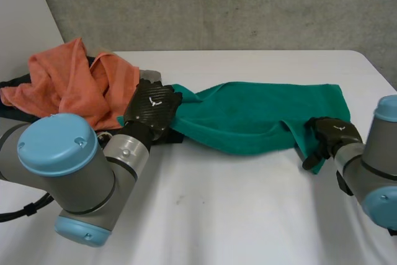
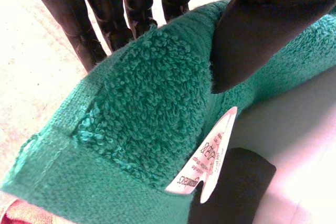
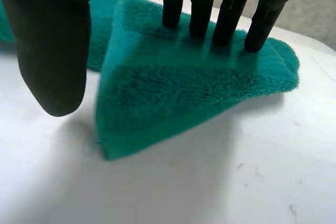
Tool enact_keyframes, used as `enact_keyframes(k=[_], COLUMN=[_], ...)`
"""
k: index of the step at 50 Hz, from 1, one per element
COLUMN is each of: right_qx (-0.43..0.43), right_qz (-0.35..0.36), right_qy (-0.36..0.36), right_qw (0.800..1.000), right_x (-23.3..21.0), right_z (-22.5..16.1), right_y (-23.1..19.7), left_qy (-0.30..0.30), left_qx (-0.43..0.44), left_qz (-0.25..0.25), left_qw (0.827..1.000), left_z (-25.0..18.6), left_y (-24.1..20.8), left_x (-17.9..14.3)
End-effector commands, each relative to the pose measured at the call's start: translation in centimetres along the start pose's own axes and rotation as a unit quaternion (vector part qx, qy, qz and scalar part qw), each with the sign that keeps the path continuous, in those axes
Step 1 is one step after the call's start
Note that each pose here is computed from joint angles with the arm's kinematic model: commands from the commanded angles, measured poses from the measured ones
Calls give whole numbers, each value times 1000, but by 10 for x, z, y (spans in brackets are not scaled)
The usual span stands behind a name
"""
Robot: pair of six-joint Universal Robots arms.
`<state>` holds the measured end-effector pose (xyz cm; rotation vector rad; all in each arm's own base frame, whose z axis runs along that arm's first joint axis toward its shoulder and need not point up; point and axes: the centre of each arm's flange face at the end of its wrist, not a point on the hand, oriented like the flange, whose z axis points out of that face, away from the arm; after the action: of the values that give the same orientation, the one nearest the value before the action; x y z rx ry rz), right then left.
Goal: Fold the laundry.
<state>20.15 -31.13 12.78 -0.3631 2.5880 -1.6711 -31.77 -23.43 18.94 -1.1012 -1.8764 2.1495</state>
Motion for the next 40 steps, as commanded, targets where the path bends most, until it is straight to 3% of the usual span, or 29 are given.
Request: enact_keyframes(k=[1,9,15,19,23,25,30,35,40], right_qx=[27,73,129,136,74,55,67,103,118], right_qz=[-32,-58,-106,-188,-311,-330,-290,-213,-187], right_qy=[38,57,72,102,137,137,134,42,2], right_qw=[998,994,983,967,938,932,945,971,975], right_x=[3,11,23,51,89,94,92,51,33], right_z=[18,20,-9,-27,-49,-54,-67,-80,-80], right_y=[0,-17,-66,-97,-110,-109,-112,-102,-91], left_qy=[-2,-9,-27,-28,-3,16,56,71,95], left_qx=[1,14,28,15,-18,-36,-27,13,38], left_qz=[-8,-11,-15,-19,-26,-38,-76,-98,-104], left_qw=[1000,1000,999,999,999,998,995,993,989], left_z=[0,-3,-10,-21,-34,-42,-51,-35,-19], left_y=[-1,-12,-29,-36,-32,-30,-39,-49,-55], left_x=[0,-6,-23,-32,-25,-17,9,30,58])
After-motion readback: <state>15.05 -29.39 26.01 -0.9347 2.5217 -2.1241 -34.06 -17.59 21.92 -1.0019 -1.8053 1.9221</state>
